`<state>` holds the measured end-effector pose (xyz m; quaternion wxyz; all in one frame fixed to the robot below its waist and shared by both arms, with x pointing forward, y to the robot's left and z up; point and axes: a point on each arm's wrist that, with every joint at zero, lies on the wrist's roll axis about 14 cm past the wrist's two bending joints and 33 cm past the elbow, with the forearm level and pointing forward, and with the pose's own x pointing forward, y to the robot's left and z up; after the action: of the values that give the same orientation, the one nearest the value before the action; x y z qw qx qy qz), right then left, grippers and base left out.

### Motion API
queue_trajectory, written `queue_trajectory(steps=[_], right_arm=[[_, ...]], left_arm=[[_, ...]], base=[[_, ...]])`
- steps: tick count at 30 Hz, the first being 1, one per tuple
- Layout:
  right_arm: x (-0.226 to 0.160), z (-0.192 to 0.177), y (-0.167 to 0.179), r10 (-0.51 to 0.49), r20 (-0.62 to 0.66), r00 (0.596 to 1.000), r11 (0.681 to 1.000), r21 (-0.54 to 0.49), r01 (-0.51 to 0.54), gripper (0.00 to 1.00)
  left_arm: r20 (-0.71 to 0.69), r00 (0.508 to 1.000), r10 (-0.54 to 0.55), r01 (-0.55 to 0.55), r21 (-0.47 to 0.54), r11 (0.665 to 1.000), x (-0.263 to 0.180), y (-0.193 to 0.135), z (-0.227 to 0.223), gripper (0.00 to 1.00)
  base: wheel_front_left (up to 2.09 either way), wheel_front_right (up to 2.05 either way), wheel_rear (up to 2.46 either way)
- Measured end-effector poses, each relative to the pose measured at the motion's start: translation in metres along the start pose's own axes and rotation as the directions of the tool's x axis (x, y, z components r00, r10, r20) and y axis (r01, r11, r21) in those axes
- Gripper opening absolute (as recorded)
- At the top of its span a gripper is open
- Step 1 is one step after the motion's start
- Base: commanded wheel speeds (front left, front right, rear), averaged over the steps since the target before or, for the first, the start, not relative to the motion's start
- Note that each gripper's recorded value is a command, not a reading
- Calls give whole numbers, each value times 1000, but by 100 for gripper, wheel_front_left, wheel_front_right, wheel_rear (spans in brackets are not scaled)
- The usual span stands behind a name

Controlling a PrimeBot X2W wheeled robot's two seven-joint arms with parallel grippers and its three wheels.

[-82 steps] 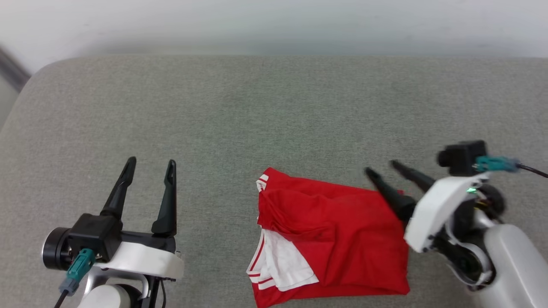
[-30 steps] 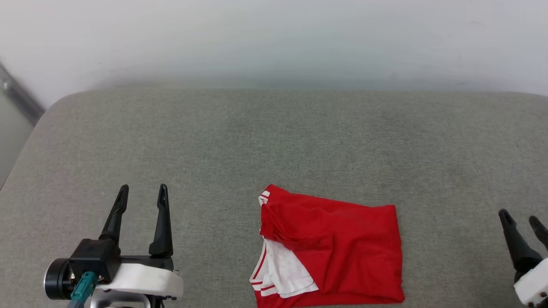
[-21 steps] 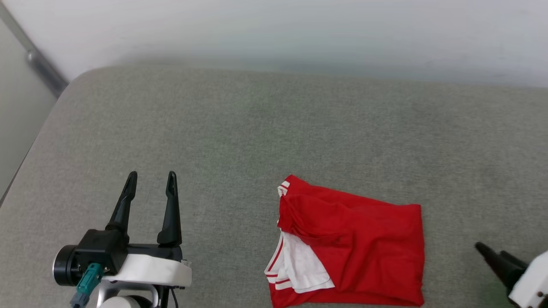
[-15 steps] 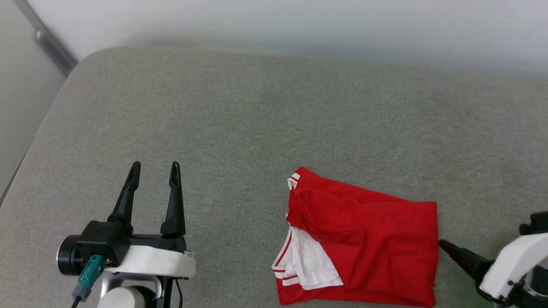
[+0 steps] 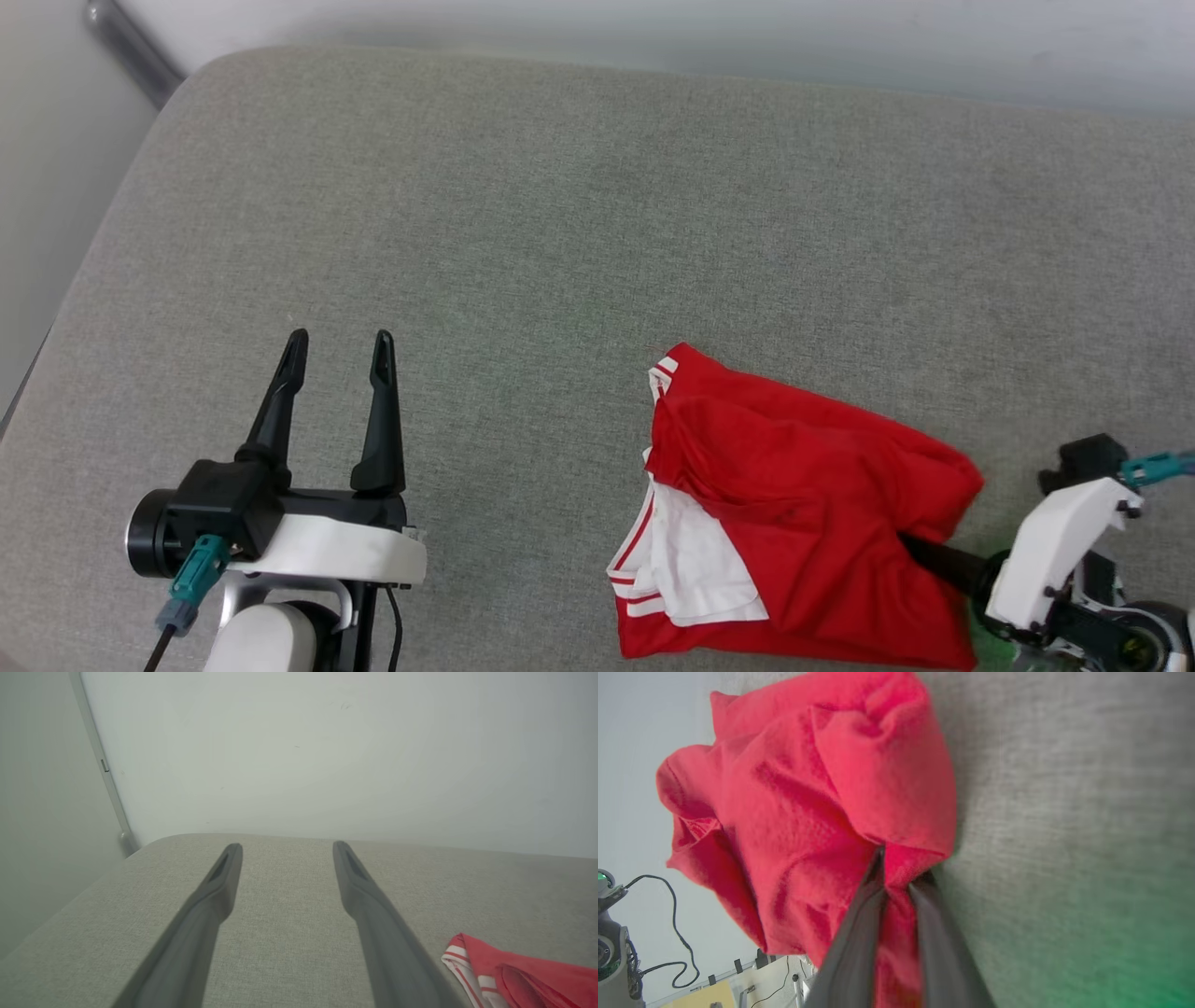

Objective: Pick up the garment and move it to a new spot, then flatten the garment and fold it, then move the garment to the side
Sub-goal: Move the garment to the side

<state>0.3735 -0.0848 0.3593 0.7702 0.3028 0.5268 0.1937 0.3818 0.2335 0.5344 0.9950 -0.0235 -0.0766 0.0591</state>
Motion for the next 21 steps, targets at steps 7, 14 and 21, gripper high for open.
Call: queue_trajectory(steps=[7,14,21], right_arm=[[-5,2,15,0,27,1000,996,-93,2,0],[-45,27,-13,-177,179,968,931,-287,224,0],[-109,54,-63,-378,334,863,827,-296,477,0]], left_arm=[[15,1000,-10,10,-2,1000,-1,-2,4,100],[34,997,-76,76,-3,997,2,-21,8,100],[63,970,-234,235,-14,972,20,-70,9,100]], base=[[0,0,0],[0,0,0],[0,0,0]])
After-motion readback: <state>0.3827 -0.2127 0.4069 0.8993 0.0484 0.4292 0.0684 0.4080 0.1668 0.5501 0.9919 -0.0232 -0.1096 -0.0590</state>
